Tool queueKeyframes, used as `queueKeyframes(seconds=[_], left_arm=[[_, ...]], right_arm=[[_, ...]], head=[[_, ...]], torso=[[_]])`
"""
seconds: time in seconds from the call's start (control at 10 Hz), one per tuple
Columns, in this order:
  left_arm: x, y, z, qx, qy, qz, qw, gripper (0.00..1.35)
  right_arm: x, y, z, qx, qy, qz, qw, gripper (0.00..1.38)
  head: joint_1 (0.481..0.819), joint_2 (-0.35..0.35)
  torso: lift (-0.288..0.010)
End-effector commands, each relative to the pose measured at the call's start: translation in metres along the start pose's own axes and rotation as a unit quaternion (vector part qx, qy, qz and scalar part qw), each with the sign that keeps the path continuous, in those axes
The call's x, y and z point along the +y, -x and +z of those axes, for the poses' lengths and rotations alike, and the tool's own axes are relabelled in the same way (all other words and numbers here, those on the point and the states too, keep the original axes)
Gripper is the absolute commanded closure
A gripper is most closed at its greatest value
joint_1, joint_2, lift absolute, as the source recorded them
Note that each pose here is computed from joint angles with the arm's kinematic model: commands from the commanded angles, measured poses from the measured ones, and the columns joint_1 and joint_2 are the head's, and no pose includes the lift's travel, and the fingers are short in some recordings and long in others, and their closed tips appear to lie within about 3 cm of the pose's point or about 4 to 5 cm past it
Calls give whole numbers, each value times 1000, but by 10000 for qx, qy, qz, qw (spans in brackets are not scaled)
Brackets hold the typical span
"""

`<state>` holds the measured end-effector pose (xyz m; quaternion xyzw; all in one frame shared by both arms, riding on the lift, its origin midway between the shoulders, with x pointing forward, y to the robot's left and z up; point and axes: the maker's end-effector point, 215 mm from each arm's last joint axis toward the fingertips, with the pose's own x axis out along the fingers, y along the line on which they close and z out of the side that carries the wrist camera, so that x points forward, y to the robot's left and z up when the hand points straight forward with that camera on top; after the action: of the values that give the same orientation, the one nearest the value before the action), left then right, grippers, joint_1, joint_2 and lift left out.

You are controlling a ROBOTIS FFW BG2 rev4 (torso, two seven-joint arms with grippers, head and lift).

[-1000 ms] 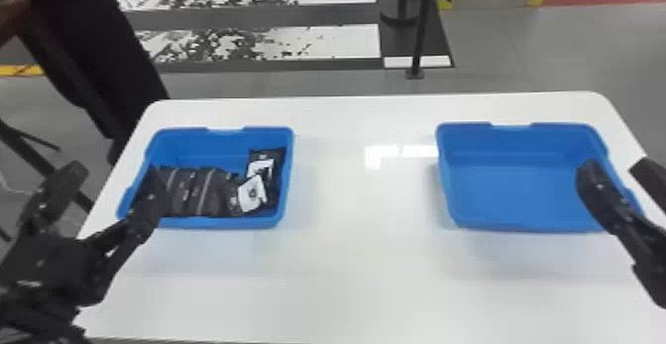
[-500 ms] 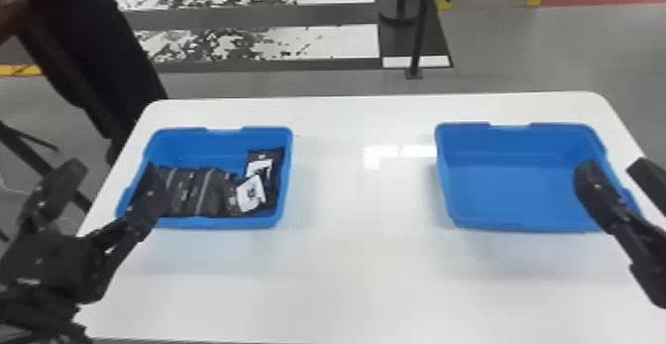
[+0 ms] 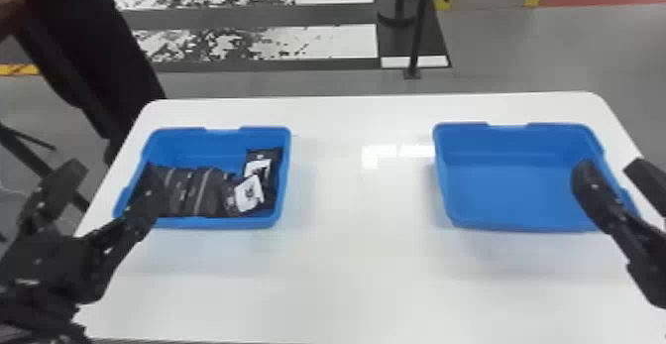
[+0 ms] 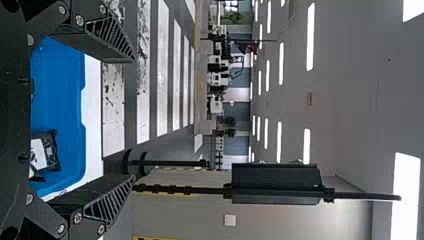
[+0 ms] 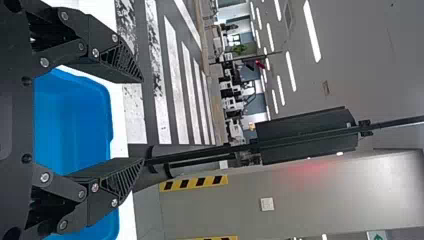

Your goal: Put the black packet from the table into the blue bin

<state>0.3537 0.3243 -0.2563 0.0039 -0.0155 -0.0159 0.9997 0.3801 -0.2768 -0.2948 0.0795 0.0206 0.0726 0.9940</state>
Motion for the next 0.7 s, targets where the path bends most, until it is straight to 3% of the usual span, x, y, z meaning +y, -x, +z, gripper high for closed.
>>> queueKeyframes(seconds=[0.0,0.6], left_arm=[[-2,-1,-2,12,73,-20,10000,214],[-5,-2,-1,-19,114,-60,9999,214]], right_arm=[[0,0,0,-2,-3,-3,10000,502],[0,-1,2,-37,6,-1,10000,504]], head=[[695,75],[695,66]], torso=[[-110],[-110]])
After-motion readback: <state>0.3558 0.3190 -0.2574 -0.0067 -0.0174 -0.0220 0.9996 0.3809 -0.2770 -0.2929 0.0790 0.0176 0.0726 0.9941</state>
